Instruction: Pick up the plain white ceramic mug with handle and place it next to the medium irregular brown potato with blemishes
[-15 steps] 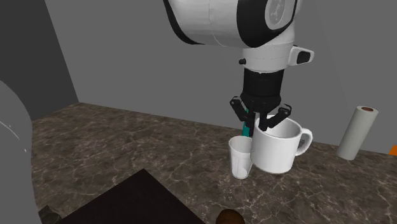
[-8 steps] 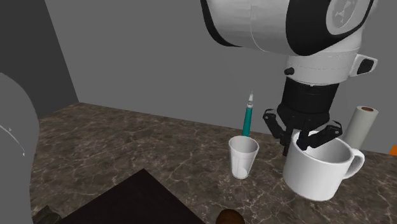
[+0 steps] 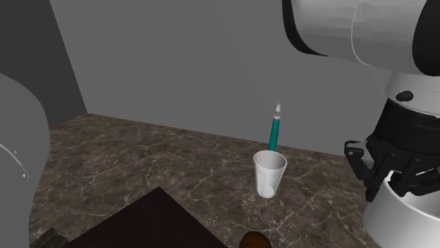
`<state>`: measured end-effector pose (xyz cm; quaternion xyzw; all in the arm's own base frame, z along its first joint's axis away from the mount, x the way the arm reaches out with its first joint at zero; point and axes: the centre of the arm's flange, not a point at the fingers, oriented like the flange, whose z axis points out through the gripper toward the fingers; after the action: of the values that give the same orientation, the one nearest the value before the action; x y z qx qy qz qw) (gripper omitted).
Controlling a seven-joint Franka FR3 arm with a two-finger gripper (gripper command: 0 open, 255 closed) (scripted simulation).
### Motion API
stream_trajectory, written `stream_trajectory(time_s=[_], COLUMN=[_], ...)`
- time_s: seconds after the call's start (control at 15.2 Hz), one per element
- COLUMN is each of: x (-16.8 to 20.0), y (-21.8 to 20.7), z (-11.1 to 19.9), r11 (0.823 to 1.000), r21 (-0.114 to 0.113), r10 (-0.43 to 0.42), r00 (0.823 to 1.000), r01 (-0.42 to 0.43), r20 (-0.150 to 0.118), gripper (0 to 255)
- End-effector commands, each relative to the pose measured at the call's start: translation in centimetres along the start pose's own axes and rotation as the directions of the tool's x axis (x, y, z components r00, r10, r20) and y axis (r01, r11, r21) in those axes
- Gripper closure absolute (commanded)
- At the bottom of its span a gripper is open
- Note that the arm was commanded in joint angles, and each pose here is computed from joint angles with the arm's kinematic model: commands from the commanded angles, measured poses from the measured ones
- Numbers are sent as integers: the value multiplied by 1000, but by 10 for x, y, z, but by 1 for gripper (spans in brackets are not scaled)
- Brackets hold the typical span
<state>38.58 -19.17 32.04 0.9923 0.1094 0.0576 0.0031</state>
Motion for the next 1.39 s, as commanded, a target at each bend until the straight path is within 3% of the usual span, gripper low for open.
stream_trajectory(time_s=[0.0,1.32], x=[-1,-13], y=[2,0], z=[10,115], r11=[1000,1000], r21=[-1,-1], r10=[-1,-1], r00=[1000,1000], r01=[1,1], r20=[0,0], gripper=[255,255])
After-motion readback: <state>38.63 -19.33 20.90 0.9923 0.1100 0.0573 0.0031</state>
